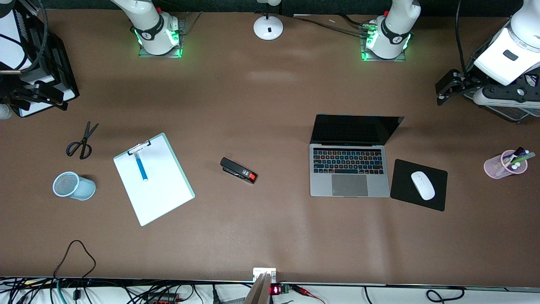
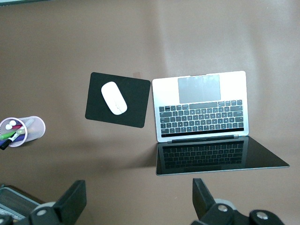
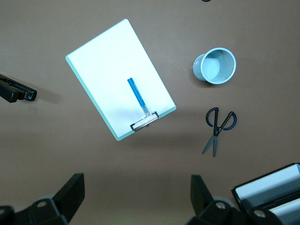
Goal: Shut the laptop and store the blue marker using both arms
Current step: 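Move the right gripper toward the clipboard while the left gripper approaches the laptop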
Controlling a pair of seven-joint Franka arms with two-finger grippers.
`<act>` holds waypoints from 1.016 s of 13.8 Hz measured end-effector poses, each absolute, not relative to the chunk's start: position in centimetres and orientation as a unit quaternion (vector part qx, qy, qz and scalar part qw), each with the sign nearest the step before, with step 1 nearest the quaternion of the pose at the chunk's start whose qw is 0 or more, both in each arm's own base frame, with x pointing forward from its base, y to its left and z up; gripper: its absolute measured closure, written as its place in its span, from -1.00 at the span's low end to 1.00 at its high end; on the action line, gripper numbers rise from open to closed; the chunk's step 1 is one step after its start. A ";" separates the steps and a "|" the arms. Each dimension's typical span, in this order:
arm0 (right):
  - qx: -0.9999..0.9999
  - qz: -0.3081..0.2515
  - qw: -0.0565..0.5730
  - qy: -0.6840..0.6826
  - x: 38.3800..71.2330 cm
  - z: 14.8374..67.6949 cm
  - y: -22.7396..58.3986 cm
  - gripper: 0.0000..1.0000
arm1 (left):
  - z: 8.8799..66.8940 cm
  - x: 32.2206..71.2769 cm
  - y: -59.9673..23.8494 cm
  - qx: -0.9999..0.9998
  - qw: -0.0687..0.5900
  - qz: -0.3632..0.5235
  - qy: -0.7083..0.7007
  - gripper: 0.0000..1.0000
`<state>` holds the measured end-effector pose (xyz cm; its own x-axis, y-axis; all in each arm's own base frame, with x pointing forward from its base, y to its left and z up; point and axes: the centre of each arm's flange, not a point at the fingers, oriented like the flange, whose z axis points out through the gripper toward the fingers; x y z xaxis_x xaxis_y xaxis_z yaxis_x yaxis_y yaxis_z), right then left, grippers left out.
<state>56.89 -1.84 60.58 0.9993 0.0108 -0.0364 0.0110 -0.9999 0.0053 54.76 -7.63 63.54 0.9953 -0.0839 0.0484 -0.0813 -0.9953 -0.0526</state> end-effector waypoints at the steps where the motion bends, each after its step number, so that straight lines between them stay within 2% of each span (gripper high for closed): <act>1: 1.000 -0.020 0.003 0.006 56.8 60.5 -1.8 -1.00 | 63.6 54.8 -7.6 -0.998 0.025 -0.026 0.041 -1.00; 9: 0.999 -0.042 0.003 0.006 57.1 59.0 -1.7 -1.00 | 63.0 54.9 -7.7 -0.999 0.026 -0.020 0.042 -1.00; 14: 0.997 -0.073 0.004 0.014 58.6 55.2 -1.5 -1.00 | 58.0 54.3 -8.4 -0.998 0.015 0.037 0.047 -1.00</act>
